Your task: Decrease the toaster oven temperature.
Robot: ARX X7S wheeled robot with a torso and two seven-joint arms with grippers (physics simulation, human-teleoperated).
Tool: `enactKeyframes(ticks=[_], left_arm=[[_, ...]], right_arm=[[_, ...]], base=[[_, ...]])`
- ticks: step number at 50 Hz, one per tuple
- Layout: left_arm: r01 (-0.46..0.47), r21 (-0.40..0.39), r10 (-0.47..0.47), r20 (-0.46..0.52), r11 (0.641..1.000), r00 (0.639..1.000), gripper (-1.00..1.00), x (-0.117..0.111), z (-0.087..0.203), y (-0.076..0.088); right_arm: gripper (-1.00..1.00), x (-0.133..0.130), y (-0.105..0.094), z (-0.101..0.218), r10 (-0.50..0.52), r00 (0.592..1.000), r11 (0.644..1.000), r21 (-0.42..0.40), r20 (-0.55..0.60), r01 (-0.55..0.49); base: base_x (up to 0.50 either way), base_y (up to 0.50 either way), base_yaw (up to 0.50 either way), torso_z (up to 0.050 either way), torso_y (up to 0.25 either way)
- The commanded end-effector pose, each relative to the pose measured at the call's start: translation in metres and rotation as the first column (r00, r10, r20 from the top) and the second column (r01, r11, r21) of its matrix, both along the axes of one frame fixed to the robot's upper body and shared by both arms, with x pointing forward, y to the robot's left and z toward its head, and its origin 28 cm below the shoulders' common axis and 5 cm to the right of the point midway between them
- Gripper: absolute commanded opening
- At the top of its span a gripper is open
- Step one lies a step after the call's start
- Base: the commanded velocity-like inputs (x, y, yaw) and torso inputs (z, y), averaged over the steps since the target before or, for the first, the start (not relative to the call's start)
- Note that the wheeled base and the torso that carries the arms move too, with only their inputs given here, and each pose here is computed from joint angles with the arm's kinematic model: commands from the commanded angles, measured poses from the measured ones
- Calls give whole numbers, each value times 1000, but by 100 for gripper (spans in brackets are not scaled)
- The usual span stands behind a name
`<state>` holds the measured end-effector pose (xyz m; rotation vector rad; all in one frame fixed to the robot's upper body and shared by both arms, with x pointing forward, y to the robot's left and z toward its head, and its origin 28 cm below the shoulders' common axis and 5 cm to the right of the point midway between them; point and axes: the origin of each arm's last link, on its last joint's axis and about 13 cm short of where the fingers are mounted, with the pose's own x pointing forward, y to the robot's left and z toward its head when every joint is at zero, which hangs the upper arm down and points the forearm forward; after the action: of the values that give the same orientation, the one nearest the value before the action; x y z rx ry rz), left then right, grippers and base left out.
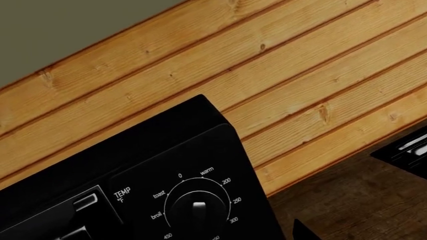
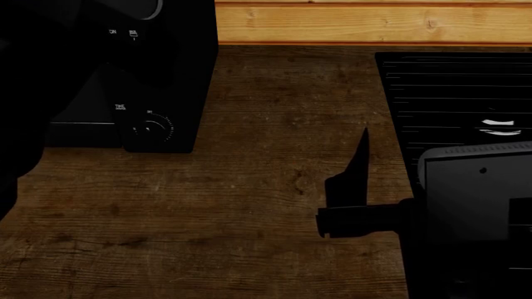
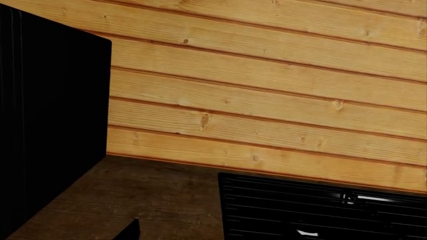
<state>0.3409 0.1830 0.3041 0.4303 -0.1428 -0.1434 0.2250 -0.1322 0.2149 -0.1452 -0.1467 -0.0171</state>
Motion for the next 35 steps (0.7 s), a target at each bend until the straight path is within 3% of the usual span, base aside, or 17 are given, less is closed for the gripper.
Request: enactKeyframes(ticks=[1, 27, 28, 35], left_arm=[[-2, -5, 2, -17, 1000, 1000, 100, 5, -2, 0], [-28, -6, 28, -27, 1000, 999, 100, 11, -6, 2], [-33, -8, 33, -27, 999, 999, -100, 11, -6, 2], [-54, -24, 54, -14, 998, 998, -100, 10, -2, 2]], right_arm=[[100, 0, -1, -1, -2, 1000, 1000, 4, -3, 2], [100, -1, -1, -5, -4, 1000, 1000, 9, -9, 4], [100, -1, -1, -5, -4, 1000, 1000, 9, -9, 4], [100, 0, -1, -5, -2, 1000, 1000, 8, -10, 2]], base=[[0, 0, 0, 0, 0], [0, 0, 0, 0, 0], [0, 0, 0, 0, 0], [2, 0, -1, 0, 0]])
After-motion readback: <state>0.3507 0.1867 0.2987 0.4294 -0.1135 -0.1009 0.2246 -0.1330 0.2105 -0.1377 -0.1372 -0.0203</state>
